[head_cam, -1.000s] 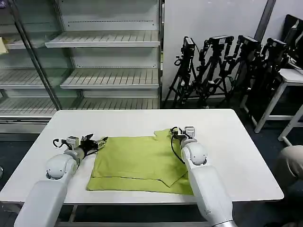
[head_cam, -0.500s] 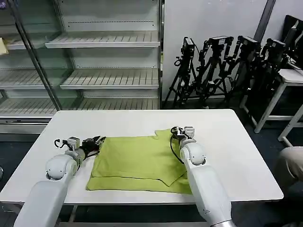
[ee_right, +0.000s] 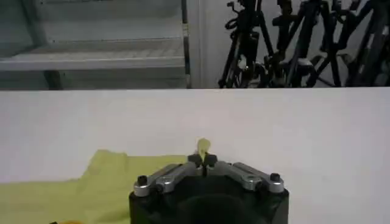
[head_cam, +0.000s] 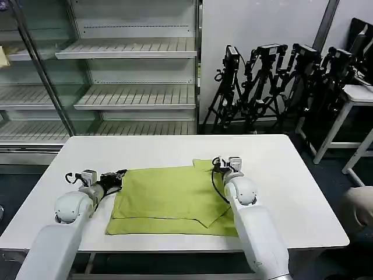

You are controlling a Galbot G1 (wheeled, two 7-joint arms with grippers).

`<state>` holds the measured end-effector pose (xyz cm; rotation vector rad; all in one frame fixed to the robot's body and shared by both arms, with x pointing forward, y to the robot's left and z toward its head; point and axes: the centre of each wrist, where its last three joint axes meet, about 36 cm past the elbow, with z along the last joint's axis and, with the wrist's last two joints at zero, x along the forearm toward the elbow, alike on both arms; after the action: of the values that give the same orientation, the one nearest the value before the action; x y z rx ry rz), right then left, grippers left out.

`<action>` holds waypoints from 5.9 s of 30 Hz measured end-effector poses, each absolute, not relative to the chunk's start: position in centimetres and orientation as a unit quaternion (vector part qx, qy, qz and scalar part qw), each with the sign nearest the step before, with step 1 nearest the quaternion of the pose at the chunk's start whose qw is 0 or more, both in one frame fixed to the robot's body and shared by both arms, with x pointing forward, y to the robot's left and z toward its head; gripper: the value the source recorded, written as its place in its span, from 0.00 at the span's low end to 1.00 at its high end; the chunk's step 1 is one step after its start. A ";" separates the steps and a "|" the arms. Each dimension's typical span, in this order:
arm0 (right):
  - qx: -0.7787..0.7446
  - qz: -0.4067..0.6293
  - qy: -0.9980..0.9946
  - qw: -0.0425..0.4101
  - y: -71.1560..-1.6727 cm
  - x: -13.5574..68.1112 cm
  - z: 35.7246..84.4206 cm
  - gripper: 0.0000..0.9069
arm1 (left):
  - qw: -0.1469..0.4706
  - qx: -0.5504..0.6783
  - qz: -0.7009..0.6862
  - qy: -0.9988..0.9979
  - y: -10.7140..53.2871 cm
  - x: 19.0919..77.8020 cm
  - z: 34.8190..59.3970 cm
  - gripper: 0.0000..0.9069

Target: Fold and organize the clothes.

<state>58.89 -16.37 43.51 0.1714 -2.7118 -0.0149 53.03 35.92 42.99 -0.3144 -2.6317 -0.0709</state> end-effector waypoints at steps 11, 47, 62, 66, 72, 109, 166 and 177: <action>0.074 0.006 -0.983 0.170 -17.9 55.1 45.4 0.00 | 0.212 -0.117 -0.013 -0.970 35.0 51.1 44.2 0.02; 0.100 0.028 -0.980 0.167 -20.0 42.6 44.6 0.00 | 0.179 -0.120 0.004 -0.976 33.5 42.1 44.5 0.02; 0.104 0.026 -0.980 0.166 -20.3 40.6 44.8 0.00 | 0.189 -0.128 -0.001 -0.974 32.7 39.3 43.9 0.02; 0.102 0.027 -0.981 0.166 -20.5 40.6 44.9 0.00 | 0.193 -0.130 -0.002 -0.973 32.3 38.9 43.7 0.02; 0.101 0.028 -0.980 0.167 -20.7 40.2 44.9 0.00 | 0.196 -0.128 -0.006 -0.972 32.3 38.7 43.8 0.02; 0.098 0.040 -0.981 0.163 -22.5 37.4 45.8 1.00 | 0.218 -0.068 0.027 -0.973 31.2 36.0 43.9 1.00; 0.095 0.029 -0.984 0.146 -21.6 35.8 46.1 1.00 | 0.179 0.028 -0.197 -0.964 44.9 34.9 50.7 0.01; 0.093 0.030 -0.985 0.144 -21.6 35.2 45.8 1.00 | 0.144 -0.067 -0.140 -0.977 37.5 35.2 51.4 0.02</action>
<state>35.16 -21.57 45.81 0.2672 -2.8378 0.0865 35.18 37.49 51.39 -0.1924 -2.8181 -0.4045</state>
